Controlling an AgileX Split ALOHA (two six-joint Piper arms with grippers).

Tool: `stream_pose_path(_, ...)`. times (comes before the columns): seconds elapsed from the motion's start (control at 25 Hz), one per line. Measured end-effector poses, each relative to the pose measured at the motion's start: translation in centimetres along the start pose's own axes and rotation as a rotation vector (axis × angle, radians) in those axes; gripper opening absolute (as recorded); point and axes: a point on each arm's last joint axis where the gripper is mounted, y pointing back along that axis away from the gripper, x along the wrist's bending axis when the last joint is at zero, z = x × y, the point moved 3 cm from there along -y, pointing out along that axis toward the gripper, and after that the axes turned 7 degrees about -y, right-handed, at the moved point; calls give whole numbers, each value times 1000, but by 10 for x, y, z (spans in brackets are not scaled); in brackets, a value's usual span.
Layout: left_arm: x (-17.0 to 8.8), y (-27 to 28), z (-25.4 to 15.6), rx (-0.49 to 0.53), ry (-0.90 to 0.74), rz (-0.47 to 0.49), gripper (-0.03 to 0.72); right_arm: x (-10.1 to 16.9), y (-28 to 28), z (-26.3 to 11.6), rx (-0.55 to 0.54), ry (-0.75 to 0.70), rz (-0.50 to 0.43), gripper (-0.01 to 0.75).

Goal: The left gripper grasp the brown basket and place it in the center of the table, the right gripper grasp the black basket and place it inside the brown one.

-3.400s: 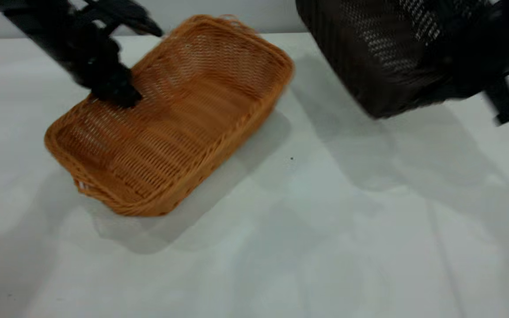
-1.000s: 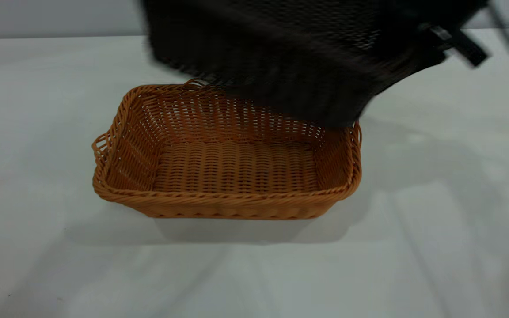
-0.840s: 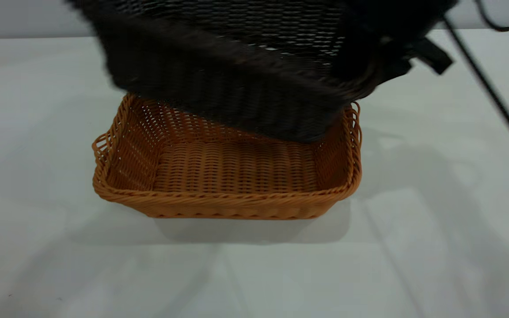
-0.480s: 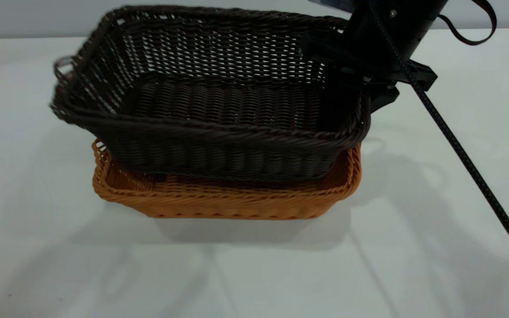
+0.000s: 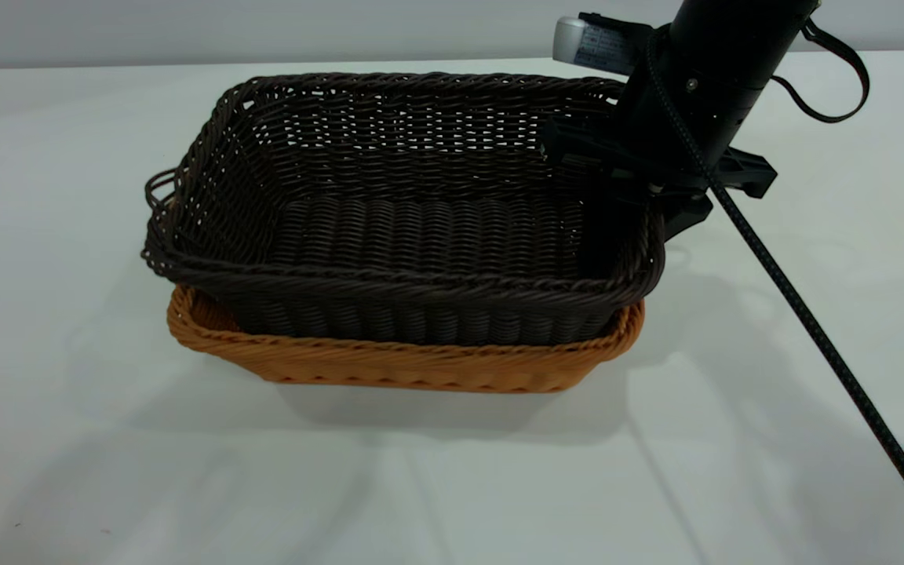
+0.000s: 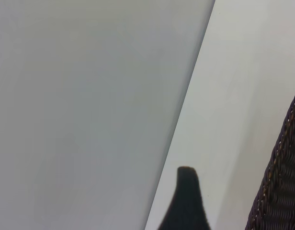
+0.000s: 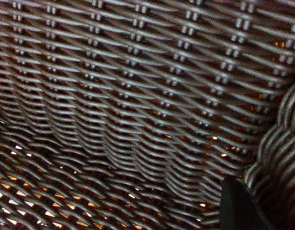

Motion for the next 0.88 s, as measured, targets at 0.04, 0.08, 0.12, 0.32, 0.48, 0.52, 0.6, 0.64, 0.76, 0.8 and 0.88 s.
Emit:
stream_pose_path(0.04, 0, 0, 0, 0, 0, 0, 539, 0, 0, 0, -1, 0, 0, 156)
stream_pose_path(0.08, 0, 0, 0, 0, 0, 0, 539, 0, 0, 0, -2, 4, -2, 161)
stream_pose_path(0.12, 0, 0, 0, 0, 1, 0, 539, 0, 0, 0, -2, 6, -4, 172)
stream_pose_path(0.32, 0, 0, 0, 0, 1, 0, 539, 0, 5, -1, 6, 54, -22, 339)
stream_pose_path(0.48, 0, 0, 0, -2, 1, 3, 539, -3, 21, -3, 3, 177, -88, 488)
stream_pose_path(0.52, 1, 2, 1, -3, 1, 6, 539, -3, 27, -3, 0, 202, -105, 510)
stream_pose_path(0.6, 2, 5, 2, -9, 4, 14, 539, -1, 42, -5, -16, 242, -133, 545)
stream_pose_path(0.64, 2, 8, 2, -12, 12, 20, 539, -1, 50, -6, -21, 260, -149, 553)
stream_pose_path(0.76, 6, 25, 6, -34, 74, 48, 539, 7, 87, -11, -78, 292, -174, 561)
stream_pose_path(0.8, 7, 35, 8, -45, 95, 61, 539, 10, 99, -13, -99, 296, -178, 562)
stream_pose_path(0.88, 7, 53, 11, -60, 140, 70, 539, 20, 132, -21, -167, 309, -175, 562)
